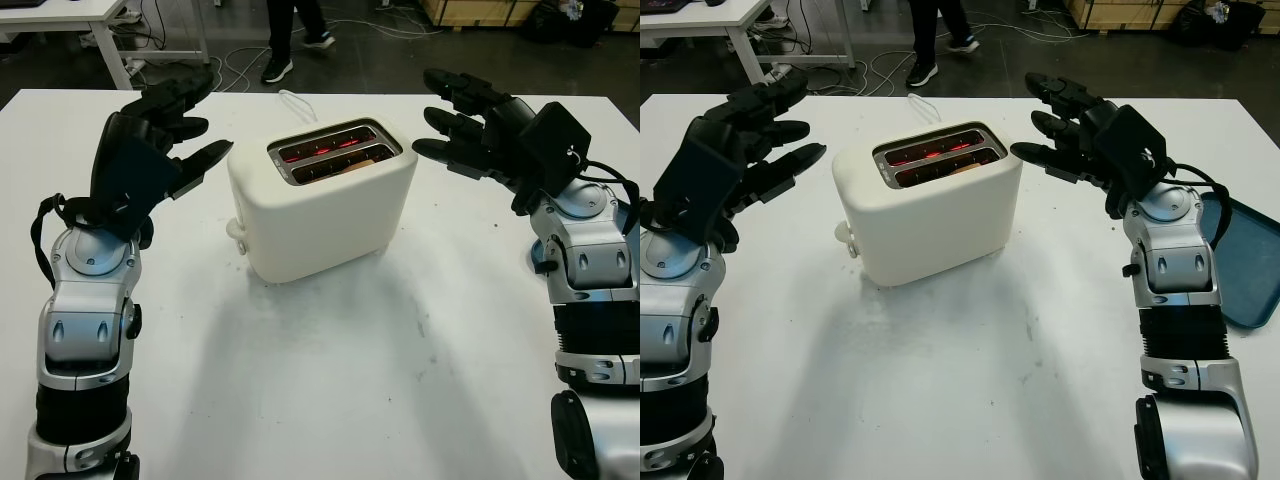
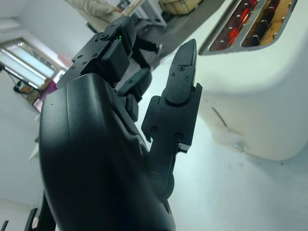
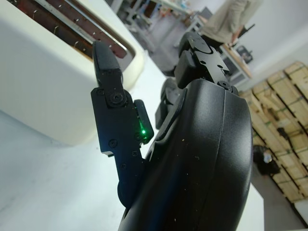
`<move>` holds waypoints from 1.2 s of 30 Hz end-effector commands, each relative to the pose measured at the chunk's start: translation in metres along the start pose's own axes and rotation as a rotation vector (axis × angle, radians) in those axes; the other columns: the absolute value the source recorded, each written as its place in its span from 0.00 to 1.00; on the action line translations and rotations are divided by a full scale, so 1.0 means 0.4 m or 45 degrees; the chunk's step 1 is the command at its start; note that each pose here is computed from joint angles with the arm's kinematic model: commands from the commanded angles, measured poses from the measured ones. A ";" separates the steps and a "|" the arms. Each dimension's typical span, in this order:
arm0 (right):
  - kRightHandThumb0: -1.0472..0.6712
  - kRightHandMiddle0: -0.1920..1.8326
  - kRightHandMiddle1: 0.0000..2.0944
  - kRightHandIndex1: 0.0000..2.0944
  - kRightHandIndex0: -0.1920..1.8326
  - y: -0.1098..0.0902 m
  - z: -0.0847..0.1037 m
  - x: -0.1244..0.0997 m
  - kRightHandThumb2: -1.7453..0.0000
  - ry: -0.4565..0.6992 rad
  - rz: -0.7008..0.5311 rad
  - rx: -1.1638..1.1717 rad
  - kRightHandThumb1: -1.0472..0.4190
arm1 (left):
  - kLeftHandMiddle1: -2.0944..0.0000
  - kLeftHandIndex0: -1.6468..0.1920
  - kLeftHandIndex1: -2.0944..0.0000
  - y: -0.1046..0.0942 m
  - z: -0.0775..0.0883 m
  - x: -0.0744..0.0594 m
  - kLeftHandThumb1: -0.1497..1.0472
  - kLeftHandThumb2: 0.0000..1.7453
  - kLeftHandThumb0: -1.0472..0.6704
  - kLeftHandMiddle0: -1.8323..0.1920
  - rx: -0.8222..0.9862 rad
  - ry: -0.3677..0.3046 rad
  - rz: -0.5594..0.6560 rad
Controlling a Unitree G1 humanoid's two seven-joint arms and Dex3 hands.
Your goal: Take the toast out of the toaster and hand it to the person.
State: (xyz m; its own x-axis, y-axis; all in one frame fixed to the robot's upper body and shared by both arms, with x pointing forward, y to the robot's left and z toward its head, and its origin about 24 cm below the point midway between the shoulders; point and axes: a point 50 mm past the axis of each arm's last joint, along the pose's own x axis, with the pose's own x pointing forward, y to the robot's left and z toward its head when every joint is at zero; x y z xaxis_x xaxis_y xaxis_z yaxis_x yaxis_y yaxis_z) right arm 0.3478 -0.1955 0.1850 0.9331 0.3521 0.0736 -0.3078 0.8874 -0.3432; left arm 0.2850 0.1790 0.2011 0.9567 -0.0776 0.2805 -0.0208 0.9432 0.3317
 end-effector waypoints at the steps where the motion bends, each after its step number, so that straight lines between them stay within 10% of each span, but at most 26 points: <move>1: 0.36 0.21 0.00 0.00 0.21 0.003 0.006 0.003 1.00 -0.020 -0.003 0.019 0.13 | 0.60 0.60 0.99 -0.005 0.000 0.001 0.89 0.06 0.31 0.81 -0.006 -0.006 -0.015; 36: 0.33 0.25 0.02 0.03 0.23 0.045 -0.010 -0.024 1.00 -0.006 0.046 0.039 0.12 | 0.57 0.62 0.99 0.000 0.003 -0.019 0.89 0.08 0.35 0.85 -0.037 0.024 0.008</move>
State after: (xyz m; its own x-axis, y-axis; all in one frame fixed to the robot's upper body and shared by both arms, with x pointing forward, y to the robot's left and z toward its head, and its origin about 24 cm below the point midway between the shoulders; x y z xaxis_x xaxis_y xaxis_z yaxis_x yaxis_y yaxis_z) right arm 0.3359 -0.1864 0.1758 0.9201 0.3854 0.0701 -0.3439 0.8804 -0.3266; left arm 0.2790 0.1782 0.2001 0.9613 -0.0716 0.2659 -0.0166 0.9488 0.3156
